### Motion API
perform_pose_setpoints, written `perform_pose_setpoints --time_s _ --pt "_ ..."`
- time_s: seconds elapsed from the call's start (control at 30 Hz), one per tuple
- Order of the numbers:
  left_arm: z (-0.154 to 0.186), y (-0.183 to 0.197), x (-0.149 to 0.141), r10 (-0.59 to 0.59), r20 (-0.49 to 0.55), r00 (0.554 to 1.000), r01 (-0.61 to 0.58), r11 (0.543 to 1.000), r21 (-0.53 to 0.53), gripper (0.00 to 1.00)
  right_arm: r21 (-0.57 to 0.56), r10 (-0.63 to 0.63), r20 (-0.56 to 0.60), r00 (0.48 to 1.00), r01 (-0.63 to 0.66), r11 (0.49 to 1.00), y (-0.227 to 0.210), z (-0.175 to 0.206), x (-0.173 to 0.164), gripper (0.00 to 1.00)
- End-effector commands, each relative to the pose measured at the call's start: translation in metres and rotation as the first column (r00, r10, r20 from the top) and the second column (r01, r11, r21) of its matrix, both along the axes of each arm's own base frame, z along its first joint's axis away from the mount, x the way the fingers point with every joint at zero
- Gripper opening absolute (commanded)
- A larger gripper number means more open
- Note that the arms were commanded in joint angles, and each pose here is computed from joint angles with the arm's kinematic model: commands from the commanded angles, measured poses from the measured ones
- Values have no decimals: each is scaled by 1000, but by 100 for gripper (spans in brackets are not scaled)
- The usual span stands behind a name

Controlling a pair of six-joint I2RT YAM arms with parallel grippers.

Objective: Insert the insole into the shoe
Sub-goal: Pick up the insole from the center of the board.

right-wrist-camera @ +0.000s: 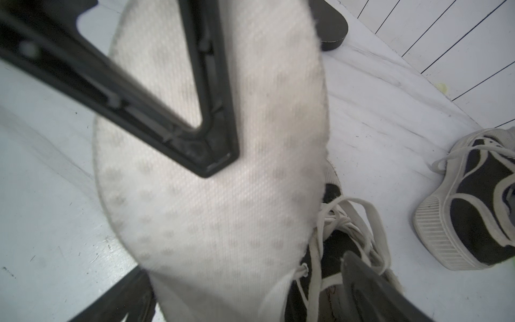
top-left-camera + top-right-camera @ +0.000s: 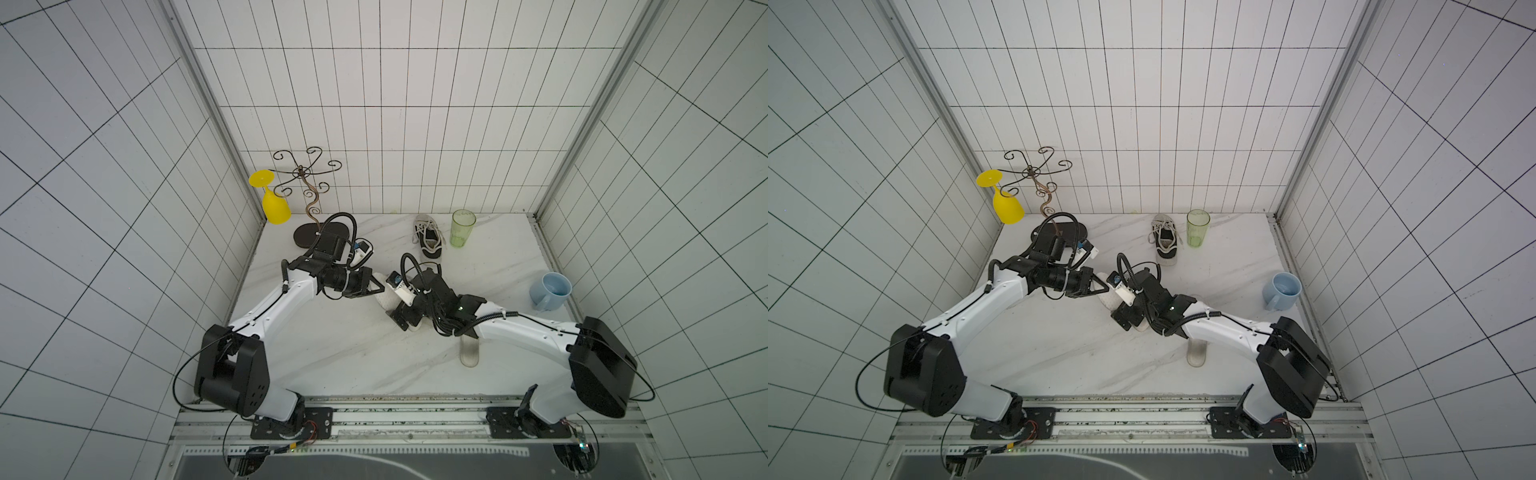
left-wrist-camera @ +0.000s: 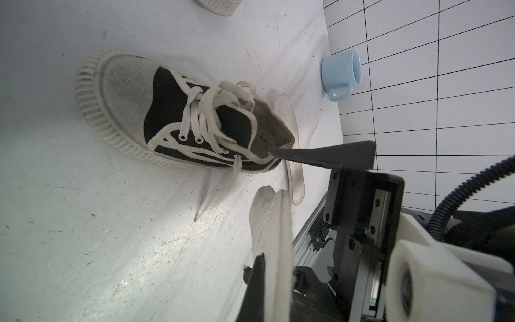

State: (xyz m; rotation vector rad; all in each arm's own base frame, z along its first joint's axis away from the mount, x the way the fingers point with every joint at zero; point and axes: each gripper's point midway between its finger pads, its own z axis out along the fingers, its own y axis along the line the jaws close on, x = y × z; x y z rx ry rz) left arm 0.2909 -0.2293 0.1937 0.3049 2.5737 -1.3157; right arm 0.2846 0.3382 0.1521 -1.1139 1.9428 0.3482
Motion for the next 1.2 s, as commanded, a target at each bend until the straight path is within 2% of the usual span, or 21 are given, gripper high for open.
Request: perform_pose_setpoints --time_s 0.0,0.27,0.43,0.73,1.0,1.17 --pt "22 -2 -5 -15 9 1000 15 999 -37 0 -5 21 28 999 -21 1000 0 -10 -2 99" --pt "13 12 11 49 -23 999 -48 998 47 0 32 110 23 994 -111 993 4 -3 -20 99" --pt "18 10 7 13 -12 1000 -13 999 33 0 23 67 33 997 -68 997 -1 -5 -12 99" --pt "14 7 -3 -36 -2 999 36 998 50 0 51 85 66 994 -89 995 8 13 -2 99" --pt "13 3 -6 -59 8 998 59 998 39 0 67 142 32 989 -144 987 11 13 -7 79" --pt "8 5 -4 -51 -2 999 51 997 53 0 79 153 30 988 -155 985 10 15 -9 73"
